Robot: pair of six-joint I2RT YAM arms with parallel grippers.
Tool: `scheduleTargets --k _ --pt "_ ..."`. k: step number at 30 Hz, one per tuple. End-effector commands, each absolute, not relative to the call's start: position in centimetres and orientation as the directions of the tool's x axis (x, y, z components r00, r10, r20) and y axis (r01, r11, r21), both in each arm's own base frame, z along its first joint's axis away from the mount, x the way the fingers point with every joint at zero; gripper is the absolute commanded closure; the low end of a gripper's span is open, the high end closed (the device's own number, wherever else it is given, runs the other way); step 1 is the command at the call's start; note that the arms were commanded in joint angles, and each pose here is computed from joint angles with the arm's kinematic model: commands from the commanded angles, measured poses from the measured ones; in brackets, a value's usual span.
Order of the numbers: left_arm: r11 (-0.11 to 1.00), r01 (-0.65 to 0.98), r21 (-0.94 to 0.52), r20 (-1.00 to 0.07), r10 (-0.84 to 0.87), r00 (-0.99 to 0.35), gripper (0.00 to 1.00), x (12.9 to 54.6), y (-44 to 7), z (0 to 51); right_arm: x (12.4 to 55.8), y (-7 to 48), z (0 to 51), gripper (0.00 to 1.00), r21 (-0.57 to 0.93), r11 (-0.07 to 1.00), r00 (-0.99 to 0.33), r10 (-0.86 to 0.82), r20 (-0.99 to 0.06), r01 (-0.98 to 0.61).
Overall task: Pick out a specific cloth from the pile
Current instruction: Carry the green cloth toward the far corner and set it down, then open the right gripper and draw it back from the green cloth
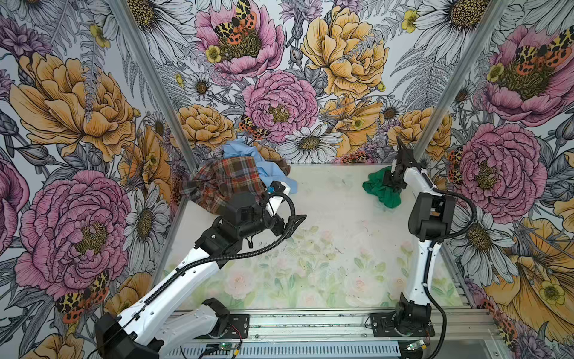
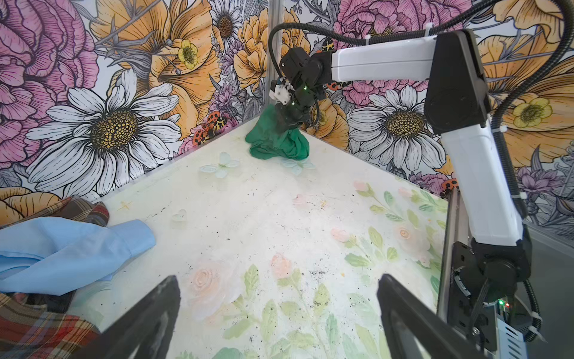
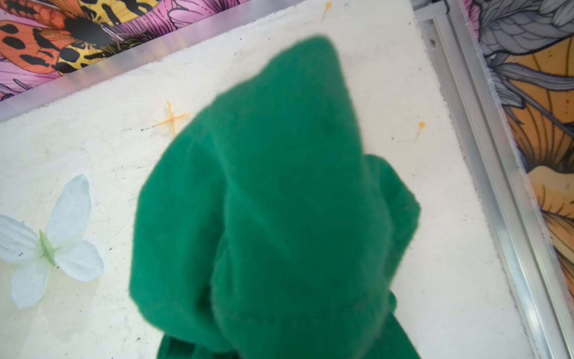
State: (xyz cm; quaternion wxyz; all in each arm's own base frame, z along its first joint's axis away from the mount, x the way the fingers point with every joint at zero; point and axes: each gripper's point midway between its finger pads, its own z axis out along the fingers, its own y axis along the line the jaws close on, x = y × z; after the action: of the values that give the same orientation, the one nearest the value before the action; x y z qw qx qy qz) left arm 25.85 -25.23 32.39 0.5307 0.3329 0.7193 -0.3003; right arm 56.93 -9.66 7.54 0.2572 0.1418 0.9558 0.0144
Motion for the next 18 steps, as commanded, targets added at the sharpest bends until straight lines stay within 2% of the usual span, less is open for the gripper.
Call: scheduleTargets --k 1,4,5,13,18 --pt "0.56 0.826 -0.06 -0.966 0.175 -0.189 0.01 25.5 -26.1 32.2 56.6 -9.2 8.7 0.42 0.094 0.966 -0.833 0.255 -0.491 0.241" --pt "0.551 0.832 -0.063 -0.963 0.184 -0.195 0.01 25.5 -26.5 31.8 56.7 -9.0 11.4 0.21 0.093 0.969 -0.809 0.243 -0.534 0.23" --pt "0.547 0.834 -0.064 -0.963 0.186 -0.196 0.01 25.4 -26.6 31.7 56.6 -9.0 12.1 0.19 0.087 0.969 -0.803 0.24 -0.546 0.231" --pt "0.548 0.835 -0.051 -0.961 0.201 -0.191 0.01 25.5 -27.0 31.2 55.3 -8.4 18.0 0.15 0.09 0.974 -0.75 0.218 -0.625 0.207" --pt "0.541 0.841 -0.034 -0.964 0.206 -0.171 0.01 25.7 -27.2 31.2 54.1 -6.2 22.4 0.05 0.138 0.982 -0.691 0.188 -0.698 0.127"
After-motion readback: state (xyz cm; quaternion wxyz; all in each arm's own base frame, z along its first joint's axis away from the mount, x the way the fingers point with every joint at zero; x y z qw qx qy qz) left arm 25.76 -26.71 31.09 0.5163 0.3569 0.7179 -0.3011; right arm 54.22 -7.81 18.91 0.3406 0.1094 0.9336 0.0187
